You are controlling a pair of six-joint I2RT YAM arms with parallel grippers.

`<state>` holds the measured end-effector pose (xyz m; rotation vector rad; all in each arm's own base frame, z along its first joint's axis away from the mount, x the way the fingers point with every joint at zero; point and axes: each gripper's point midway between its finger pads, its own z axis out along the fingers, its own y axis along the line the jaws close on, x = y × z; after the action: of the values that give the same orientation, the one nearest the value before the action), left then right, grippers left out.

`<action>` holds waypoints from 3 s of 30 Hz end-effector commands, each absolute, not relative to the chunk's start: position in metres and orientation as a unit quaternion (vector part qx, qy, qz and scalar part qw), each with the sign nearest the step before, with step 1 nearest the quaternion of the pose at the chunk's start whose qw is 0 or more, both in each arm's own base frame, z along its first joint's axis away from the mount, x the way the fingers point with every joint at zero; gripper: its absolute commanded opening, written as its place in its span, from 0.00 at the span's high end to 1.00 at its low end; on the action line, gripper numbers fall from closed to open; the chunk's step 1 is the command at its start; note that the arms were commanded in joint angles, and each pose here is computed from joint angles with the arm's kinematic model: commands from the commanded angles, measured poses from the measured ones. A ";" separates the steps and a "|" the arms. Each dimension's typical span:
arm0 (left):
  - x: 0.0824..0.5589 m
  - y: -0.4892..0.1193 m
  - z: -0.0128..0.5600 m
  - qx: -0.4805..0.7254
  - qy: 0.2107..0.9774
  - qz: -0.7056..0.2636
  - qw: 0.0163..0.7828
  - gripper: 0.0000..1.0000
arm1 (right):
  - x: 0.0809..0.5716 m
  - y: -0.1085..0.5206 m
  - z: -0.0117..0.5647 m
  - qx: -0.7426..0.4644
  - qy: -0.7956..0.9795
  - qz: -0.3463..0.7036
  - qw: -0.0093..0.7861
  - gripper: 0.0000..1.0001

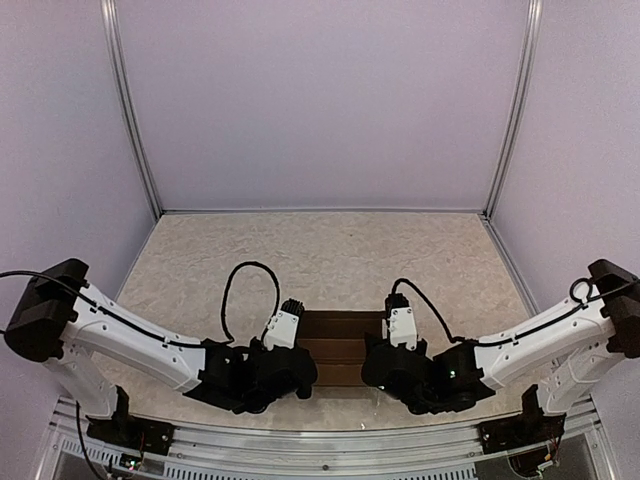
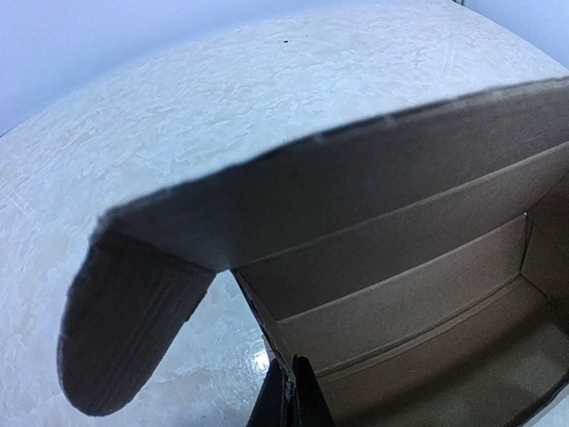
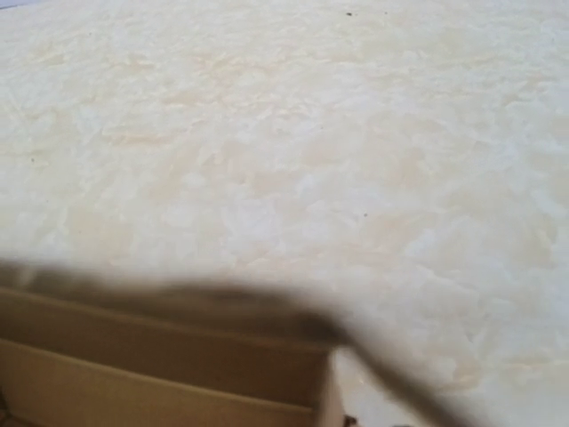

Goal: Fold the paper box

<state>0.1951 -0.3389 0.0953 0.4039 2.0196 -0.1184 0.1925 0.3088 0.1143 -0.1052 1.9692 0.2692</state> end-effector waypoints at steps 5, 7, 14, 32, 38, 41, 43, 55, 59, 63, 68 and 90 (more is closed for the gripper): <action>0.197 -0.341 0.076 0.177 0.839 -0.022 0.515 1.00 | 0.177 0.275 0.132 -0.086 0.843 0.116 0.518 0.39; 0.200 -0.347 0.079 0.176 0.835 -0.027 0.521 1.00 | 0.174 0.270 0.137 -0.102 0.844 0.120 0.512 0.36; 0.220 -0.357 0.076 0.190 0.820 -0.027 0.539 1.00 | 0.170 0.259 0.162 -0.143 0.843 0.146 0.498 0.34; 0.262 -0.369 0.072 0.173 0.772 0.015 0.611 1.00 | 0.244 0.286 0.253 -0.149 0.833 0.180 0.502 0.42; 0.265 -0.366 0.067 0.154 0.762 0.021 0.629 1.00 | 0.277 0.317 0.253 -0.157 0.838 0.192 0.485 0.55; 0.263 -0.367 0.063 0.156 0.757 0.020 0.634 1.00 | 0.292 0.330 0.244 -0.159 0.841 0.192 0.481 0.64; 0.262 -0.370 0.061 0.161 0.755 0.018 0.636 1.00 | 0.302 0.338 0.232 -0.158 0.846 0.193 0.472 0.69; 0.258 -0.373 0.048 0.186 0.754 0.029 0.630 1.00 | 0.322 0.353 0.180 -0.131 0.866 0.176 0.448 0.89; 0.255 -0.373 0.048 0.190 0.754 0.027 0.628 0.90 | 0.320 0.352 0.164 -0.123 0.873 0.178 0.438 0.92; 0.250 -0.372 0.055 0.187 0.751 0.024 0.632 0.72 | 0.318 0.348 0.150 -0.118 0.878 0.173 0.429 0.93; 0.243 -0.373 0.062 0.190 0.749 0.021 0.635 0.54 | 0.313 0.346 0.132 -0.114 0.885 0.174 0.416 0.96; 0.209 -0.353 0.107 0.179 0.764 -0.078 0.615 0.13 | 0.312 0.330 0.075 -0.100 0.899 0.129 0.405 1.00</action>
<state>0.2219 -0.3601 0.1042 0.3903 1.7318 -0.1369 0.3133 0.3365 0.0936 -0.2569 2.2463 0.3673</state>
